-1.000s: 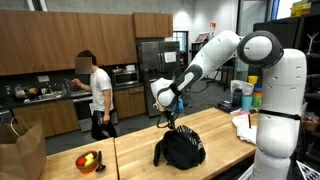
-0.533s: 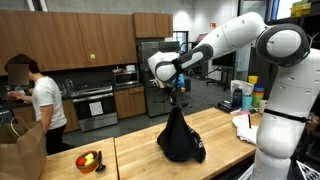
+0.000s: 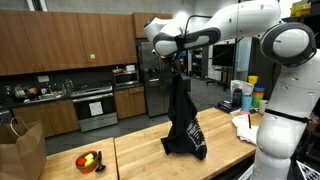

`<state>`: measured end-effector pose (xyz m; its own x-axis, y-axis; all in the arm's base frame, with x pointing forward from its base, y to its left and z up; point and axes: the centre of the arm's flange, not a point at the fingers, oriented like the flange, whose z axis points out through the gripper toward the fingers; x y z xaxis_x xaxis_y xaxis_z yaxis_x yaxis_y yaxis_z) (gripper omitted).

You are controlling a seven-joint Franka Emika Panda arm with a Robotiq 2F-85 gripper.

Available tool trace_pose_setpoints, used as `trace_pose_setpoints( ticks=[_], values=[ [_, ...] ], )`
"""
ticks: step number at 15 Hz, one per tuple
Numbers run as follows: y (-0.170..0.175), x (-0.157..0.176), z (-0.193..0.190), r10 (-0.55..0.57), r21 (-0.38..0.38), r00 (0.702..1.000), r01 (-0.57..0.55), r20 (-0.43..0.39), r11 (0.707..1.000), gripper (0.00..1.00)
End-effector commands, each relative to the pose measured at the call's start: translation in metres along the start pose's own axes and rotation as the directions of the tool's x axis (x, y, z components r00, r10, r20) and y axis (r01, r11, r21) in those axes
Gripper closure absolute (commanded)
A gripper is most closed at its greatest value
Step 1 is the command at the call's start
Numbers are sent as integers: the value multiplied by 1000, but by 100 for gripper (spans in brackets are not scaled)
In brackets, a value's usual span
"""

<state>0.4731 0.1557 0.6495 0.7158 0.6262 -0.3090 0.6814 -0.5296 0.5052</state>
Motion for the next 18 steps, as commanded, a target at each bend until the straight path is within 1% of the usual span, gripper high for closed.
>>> trace_pose_setpoints(
  ticks=[1, 5, 8, 12, 16, 17, 18],
  values=[
    [25, 9, -70, -7, -87, 1000, 8, 14, 996, 99],
    [45, 19, -123, 65, -139, 998, -64, 1, 988, 99],
    [57, 20, -151, 102, -147, 994, -106, -34, 983, 99],
    [52, 12, -185, 121, -163, 988, -135, -91, 977, 99],
    [31, -9, -237, 107, -179, 976, -142, -189, 974, 99],
    [27, -16, -242, 103, -171, 970, -142, -221, 975, 99],
    [21, -26, -240, 100, -144, 960, -141, -260, 980, 99]
  ],
)
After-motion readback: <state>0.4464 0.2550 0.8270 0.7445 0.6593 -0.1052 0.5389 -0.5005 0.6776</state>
